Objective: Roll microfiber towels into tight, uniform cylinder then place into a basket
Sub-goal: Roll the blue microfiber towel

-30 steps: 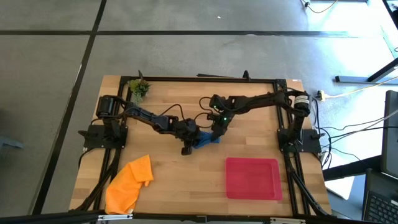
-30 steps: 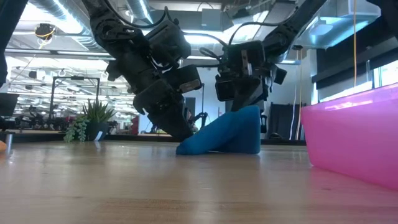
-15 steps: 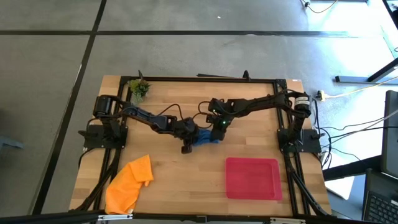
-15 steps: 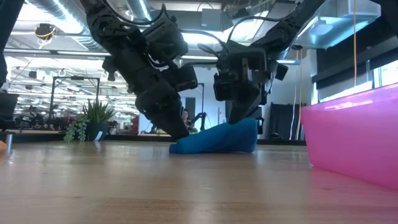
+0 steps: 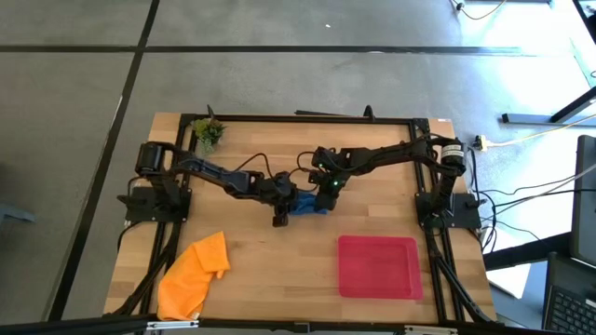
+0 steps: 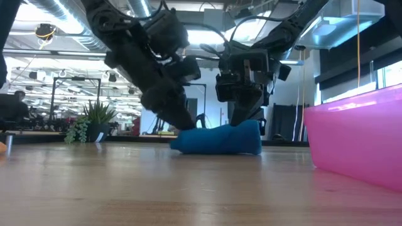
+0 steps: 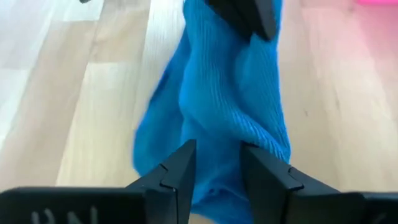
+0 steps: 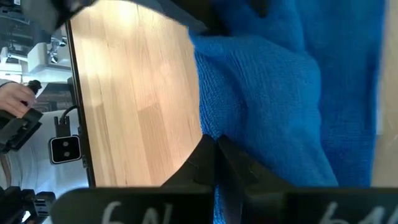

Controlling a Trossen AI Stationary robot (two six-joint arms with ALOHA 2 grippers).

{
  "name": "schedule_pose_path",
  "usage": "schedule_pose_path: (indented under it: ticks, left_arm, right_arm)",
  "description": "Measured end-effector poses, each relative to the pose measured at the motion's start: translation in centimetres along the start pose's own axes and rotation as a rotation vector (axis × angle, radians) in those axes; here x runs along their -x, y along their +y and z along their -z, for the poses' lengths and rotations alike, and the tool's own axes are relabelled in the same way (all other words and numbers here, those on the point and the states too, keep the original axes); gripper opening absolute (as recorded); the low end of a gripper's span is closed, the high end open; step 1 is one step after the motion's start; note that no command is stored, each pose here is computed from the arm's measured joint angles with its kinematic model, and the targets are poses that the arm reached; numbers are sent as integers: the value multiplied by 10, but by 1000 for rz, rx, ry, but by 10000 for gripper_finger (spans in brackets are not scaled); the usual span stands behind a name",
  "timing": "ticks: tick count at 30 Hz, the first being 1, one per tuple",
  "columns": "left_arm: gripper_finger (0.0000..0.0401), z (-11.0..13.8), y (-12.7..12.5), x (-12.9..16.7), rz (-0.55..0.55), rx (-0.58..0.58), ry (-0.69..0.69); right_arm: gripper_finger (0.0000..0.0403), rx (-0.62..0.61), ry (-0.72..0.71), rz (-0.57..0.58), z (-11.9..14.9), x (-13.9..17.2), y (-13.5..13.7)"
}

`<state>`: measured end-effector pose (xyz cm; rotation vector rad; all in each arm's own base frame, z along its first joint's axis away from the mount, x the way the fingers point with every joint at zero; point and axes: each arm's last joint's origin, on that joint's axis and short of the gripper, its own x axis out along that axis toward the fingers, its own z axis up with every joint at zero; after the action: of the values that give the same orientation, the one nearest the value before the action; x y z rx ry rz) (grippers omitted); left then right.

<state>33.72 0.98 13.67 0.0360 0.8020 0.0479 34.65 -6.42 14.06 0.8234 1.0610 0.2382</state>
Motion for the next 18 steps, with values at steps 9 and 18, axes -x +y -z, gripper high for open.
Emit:
schedule_pose_path:
  ticks: [9,18]
  left_arm:
    - [115,-12,-1,28,39,-24,-32]
    - [114,-7,-23,27,30,-79,15]
  right_arm:
    - [5,3,-6,9,0,0,0]
    - [5,-1,-11,27,0,0,-1]
